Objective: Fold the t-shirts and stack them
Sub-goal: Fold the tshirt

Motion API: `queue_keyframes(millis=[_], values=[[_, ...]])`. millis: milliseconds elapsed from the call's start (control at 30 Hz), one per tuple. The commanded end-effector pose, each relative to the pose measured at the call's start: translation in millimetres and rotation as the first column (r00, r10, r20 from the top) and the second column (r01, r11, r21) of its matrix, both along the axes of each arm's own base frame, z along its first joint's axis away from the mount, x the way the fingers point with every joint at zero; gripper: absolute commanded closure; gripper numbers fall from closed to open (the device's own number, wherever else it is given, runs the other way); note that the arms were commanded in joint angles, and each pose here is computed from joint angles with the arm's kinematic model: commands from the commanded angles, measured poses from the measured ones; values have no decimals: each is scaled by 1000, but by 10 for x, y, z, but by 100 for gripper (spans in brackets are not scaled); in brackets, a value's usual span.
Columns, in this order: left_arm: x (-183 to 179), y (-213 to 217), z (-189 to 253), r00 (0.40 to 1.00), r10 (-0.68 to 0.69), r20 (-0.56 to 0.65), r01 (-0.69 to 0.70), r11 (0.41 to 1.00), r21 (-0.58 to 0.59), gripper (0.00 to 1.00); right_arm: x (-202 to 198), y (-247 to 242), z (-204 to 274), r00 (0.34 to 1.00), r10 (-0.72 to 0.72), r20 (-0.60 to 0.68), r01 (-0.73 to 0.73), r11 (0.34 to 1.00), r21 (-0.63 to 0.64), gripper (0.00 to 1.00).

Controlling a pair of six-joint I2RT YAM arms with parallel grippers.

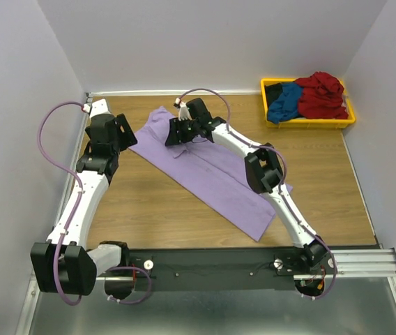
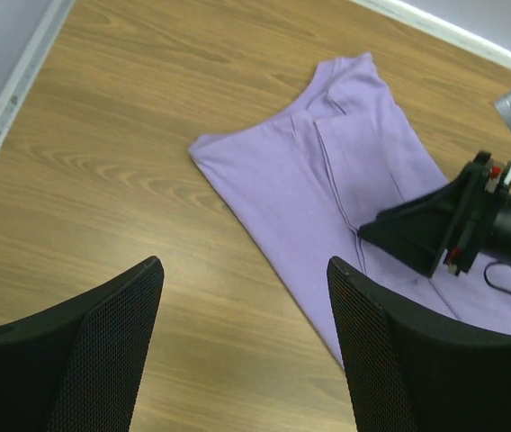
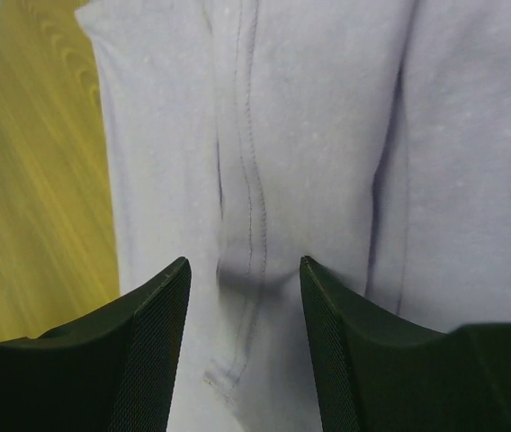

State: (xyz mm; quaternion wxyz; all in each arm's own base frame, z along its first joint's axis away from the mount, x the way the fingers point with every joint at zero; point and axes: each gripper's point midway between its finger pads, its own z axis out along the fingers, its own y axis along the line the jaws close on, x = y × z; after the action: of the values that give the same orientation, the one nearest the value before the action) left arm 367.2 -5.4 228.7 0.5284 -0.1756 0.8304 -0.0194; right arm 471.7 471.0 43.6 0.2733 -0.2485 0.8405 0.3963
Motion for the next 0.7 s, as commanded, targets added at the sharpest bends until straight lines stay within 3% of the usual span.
queue_keyframes(millis=[0,200,367,533,667], values=[[-73,-129,26,997,-73,18,74,997,-30,19,546,-273,-262,973,-219,74,223,973,-53,41],[-186,-133,183,993,-85,82,87,996,-27,19,1263,-1221,-382,846,-524,101,533,840,-102,40],[-307,-118,248,988,-73,133,78,996,-38,18,1586,-1571,79,817,-538,208,559,828,-53,37],[-310,-175,265,977,-110,181,119,992,-37,18,1441,-1602,655,841,-461,284,489,871,-34,36],[-283,-296,239,963,-178,203,190,981,-41,18,1048,-1804,1025,843,-455,287,491,869,-63,36]])
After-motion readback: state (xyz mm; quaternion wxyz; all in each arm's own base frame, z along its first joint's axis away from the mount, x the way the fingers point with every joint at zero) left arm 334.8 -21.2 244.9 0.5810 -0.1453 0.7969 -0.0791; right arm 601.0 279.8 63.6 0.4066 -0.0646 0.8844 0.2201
